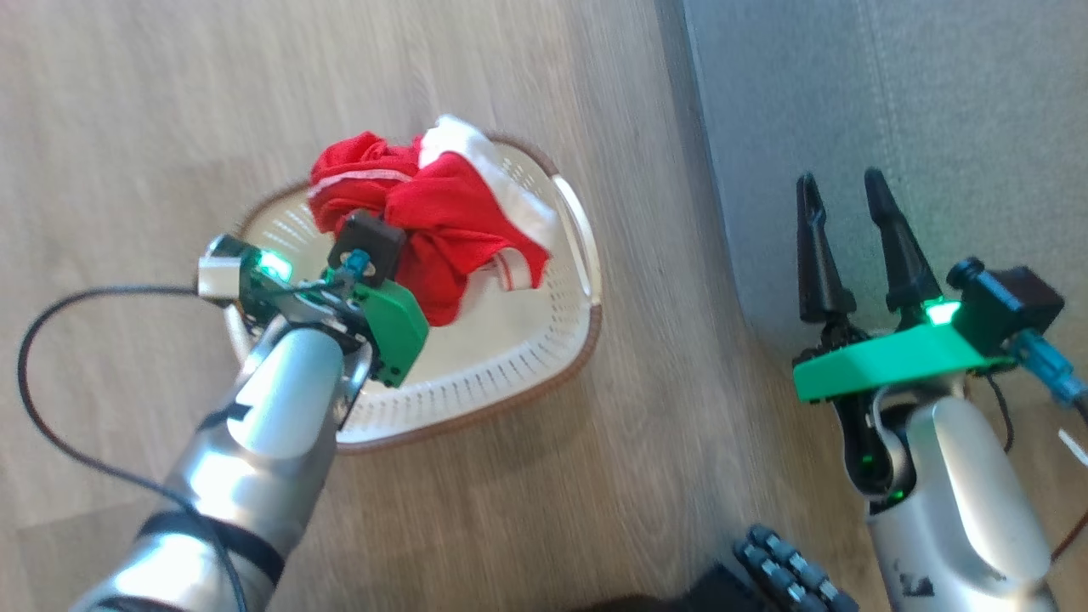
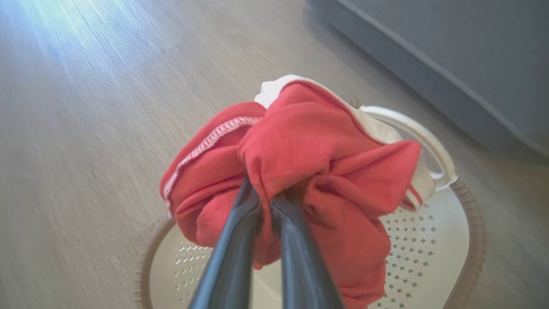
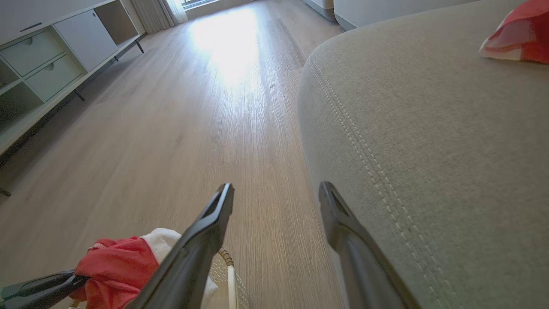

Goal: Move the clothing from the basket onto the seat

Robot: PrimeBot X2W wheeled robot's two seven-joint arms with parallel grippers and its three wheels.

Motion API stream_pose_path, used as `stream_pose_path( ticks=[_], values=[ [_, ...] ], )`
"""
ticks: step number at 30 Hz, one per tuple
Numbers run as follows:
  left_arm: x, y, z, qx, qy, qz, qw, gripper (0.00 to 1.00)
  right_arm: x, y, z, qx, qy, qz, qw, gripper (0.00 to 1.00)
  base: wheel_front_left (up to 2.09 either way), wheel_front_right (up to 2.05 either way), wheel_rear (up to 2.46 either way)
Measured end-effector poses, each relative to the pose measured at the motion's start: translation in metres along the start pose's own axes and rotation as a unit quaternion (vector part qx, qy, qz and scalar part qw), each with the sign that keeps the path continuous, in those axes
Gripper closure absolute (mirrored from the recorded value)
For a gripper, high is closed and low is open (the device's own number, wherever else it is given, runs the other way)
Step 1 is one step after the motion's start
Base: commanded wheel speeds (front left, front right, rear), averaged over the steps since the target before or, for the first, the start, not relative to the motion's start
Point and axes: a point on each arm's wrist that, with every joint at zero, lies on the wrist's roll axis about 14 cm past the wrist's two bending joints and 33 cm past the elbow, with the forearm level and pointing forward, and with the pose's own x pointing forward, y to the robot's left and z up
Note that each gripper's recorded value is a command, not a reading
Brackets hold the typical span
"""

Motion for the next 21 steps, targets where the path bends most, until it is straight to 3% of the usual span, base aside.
stream_pose_path(
  ticks=[5,11,14,21],
  values=[
    [-0.028,0.013,0.043,-0.026,-0.064,0.041,0.997,1.0,-0.009,0.012,0.014,0.003,-0.015,0.016,1.0,0.0,0.0,0.0,0.0],
    [-0.079,0.04,0.108,-0.057,-0.167,0.106,0.979,1.0,-0.024,0.025,0.036,0.0,-0.039,0.039,0.998,0.0,0.0,0.0,0.0],
    [-0.111,0.052,0.144,-0.065,-0.23,0.135,0.962,1.0,-0.033,0.032,0.044,0.005,-0.048,0.049,0.998,0.0,0.0,0.0,0.0],
    [-0.206,0.079,0.22,-0.065,-0.374,0.209,0.901,1.0,-0.052,0.048,0.072,0.005,-0.085,0.077,0.993,0.0,0.0,0.0,0.0]
  ],
)
